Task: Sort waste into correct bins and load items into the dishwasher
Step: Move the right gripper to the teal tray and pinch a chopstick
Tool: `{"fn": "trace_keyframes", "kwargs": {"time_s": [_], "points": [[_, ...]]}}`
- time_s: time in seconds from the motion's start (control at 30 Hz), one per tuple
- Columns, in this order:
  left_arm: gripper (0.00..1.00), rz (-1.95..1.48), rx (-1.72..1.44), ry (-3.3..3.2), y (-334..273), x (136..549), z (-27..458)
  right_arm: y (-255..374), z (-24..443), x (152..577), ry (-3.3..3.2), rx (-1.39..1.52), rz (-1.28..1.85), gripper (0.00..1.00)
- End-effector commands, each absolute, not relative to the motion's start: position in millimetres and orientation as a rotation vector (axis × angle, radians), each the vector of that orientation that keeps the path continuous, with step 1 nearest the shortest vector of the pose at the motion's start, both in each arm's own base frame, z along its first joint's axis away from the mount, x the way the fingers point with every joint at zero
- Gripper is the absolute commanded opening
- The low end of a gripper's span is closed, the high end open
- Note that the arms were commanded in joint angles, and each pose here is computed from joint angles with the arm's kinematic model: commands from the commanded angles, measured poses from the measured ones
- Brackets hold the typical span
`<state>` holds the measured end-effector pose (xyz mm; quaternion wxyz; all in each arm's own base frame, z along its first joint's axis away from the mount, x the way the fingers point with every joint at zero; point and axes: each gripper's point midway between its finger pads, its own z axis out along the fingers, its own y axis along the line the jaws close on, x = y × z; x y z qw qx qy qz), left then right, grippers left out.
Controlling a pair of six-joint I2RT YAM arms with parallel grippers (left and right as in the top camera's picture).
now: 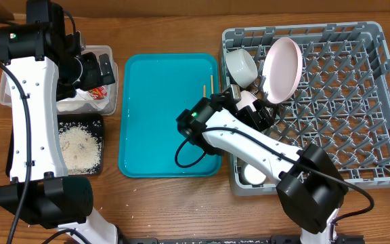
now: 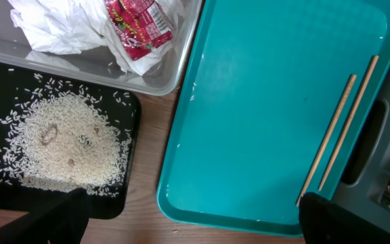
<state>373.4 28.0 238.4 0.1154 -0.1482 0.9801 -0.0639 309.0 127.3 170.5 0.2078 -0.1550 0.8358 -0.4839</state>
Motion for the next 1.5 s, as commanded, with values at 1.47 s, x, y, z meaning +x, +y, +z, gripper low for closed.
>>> {"fn": "trace_keyframes", "kwargs": {"time_s": [1.47], "points": [[1.0,-0.187,-0.421,2.842,28,373,248,298,85,365,2.851,-0.101,0.091,0.69]]}}
